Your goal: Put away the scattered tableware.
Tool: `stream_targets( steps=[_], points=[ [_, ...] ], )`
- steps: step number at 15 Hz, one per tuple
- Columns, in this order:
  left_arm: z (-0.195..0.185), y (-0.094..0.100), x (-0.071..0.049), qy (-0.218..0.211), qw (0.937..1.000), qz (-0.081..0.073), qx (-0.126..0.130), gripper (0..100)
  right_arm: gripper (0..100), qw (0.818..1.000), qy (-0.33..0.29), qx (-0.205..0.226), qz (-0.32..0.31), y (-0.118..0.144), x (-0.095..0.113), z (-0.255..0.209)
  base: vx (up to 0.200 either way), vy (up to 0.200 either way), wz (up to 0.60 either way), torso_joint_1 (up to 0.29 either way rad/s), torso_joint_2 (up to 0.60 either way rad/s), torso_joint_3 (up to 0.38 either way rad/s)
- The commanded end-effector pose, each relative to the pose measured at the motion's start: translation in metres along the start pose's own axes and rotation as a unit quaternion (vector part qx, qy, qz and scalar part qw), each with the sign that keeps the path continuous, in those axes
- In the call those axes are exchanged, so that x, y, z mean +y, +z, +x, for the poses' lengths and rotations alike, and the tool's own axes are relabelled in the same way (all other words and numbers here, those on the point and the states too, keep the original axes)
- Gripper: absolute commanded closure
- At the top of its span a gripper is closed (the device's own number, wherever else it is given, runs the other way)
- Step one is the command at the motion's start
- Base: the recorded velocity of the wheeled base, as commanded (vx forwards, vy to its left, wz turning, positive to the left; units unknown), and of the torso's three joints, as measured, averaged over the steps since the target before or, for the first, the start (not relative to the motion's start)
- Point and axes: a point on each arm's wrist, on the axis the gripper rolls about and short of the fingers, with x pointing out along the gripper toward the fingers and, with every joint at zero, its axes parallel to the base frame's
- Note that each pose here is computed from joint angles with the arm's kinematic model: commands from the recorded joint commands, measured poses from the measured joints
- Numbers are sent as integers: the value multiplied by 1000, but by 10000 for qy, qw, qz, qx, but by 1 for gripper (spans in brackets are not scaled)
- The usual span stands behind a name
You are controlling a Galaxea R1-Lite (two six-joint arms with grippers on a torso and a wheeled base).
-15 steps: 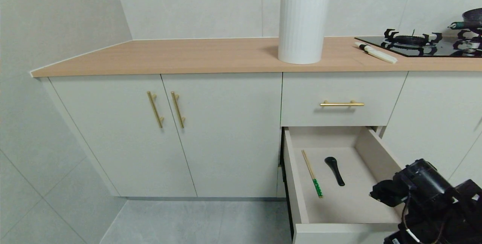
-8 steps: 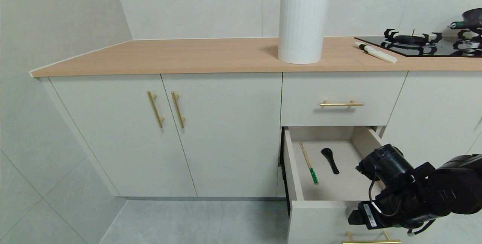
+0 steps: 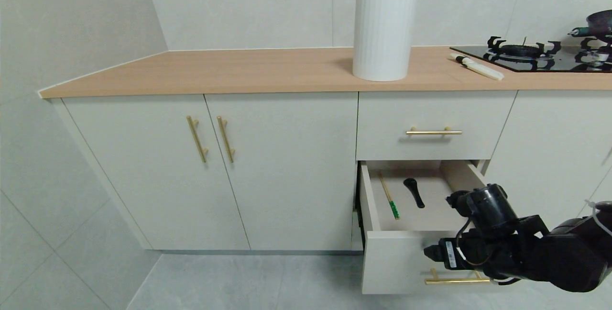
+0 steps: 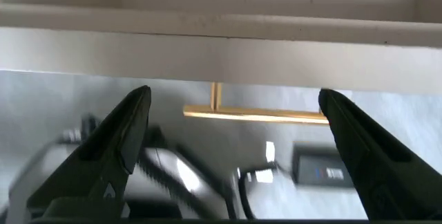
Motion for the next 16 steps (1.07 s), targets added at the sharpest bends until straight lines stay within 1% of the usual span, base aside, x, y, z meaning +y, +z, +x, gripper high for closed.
stream_targets(
  steps=[1, 3, 4, 5, 7, 8, 10, 13, 15, 16],
  points=[
    [0, 0, 0, 2, 10000, 2, 3, 0, 0, 9998, -149, -105, 71, -2, -3, 11, 0, 0, 0, 0, 0, 0],
    [0, 0, 0, 2, 10000, -6, 3, 0, 0, 9987, -155, -430, 226, 5, -6, 22, 0, 0, 0, 0, 0, 0],
    [0, 0, 0, 2, 10000, 2, 3, 0, 0, 9981, -157, -524, 282, 6, -8, 25, 0, 0, 0, 0, 0, 0],
    [0, 0, 0, 2, 10000, 2, -4, 0, 0, 9961, -150, -785, 376, 12, -11, 33, 0, 0, 0, 0, 0, 0],
    [0, 0, 0, 2, 10000, 2, 3, 0, 0, 9937, -169, -1046, 368, 20, -16, 48, 0, 0, 0, 0, 0, 0],
    [0, 0, 0, 2, 10000, 2, -4, 0, 0, 9932, -223, -1108, 275, 23, -20, 58, 0, 0, 0, 0, 0, 0],
    [0, 0, 0, 2, 10000, 2, 3, 0, 0, 9913, -231, -1261, 290, 27, -21, 69, 0, 0, 0, 0, 0, 0],
    [0, 0, 0, 2, 10000, 2, -4, 0, 0, 9872, -252, -1515, 432, 42, -22, 86, 0, 0, 0, 0, 0, 0],
    [0, 0, 0, 2, 10000, 2, -4, 0, 0, 9860, -272, -1569, 494, 45, -24, 94, 0, 0, 0, 0, 0, 0],
    [0, 0, 0, 2, 10000, 2, -4, 0, 0, 9833, -316, -1682, 612, 46, -31, 103, 0, 0, 0, 0, 0, 0]
  ],
)
